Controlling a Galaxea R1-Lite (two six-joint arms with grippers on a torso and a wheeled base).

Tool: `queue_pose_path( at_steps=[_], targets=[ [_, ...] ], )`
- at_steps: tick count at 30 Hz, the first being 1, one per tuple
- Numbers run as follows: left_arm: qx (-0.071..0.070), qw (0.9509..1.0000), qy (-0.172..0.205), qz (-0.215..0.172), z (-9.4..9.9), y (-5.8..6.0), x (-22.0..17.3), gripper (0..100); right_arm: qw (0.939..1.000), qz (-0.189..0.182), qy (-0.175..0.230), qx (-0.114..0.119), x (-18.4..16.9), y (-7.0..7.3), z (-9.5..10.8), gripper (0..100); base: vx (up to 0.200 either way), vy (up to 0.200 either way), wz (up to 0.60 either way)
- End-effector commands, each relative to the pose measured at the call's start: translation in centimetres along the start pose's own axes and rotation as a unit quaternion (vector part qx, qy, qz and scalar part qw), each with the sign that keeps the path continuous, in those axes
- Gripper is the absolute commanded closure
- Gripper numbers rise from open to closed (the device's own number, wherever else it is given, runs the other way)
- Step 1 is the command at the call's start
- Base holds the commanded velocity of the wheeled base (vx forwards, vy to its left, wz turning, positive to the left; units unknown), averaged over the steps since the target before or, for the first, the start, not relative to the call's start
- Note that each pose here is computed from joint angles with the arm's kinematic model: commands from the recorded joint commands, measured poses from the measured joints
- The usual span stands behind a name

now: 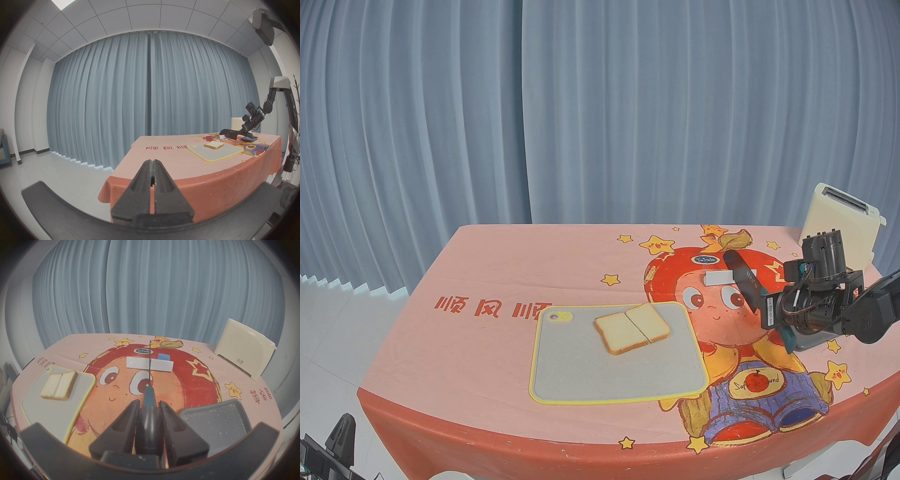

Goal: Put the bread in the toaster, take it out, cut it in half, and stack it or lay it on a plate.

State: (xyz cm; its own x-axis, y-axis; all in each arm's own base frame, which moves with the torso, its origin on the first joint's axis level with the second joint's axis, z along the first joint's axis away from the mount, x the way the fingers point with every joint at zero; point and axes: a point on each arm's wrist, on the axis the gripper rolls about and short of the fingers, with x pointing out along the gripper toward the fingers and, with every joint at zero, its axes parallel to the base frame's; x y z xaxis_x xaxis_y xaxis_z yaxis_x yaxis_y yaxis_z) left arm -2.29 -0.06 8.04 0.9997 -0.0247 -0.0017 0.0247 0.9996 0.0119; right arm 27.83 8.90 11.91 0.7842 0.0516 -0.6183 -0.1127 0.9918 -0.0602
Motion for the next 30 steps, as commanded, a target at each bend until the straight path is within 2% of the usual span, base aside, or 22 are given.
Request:
queue_pose_path(
  at_steps=[1, 30],
  targets=[
    [0.000, 1.0000, 0.004, 0.000, -0.47, 0.00, 0.05, 100, 1.0000, 0.001, 0.003, -0.002, 0.00, 0.12, -0.18, 100, 0.000, 0.000, 0.00],
    [0.000, 1.0000, 0.004, 0.000, -0.47, 0.00, 0.05, 100, 1.0000, 0.001, 0.007, -0.003, 0.16, 0.18, -0.37, 100, 0.000, 0.000, 0.00]
  ],
)
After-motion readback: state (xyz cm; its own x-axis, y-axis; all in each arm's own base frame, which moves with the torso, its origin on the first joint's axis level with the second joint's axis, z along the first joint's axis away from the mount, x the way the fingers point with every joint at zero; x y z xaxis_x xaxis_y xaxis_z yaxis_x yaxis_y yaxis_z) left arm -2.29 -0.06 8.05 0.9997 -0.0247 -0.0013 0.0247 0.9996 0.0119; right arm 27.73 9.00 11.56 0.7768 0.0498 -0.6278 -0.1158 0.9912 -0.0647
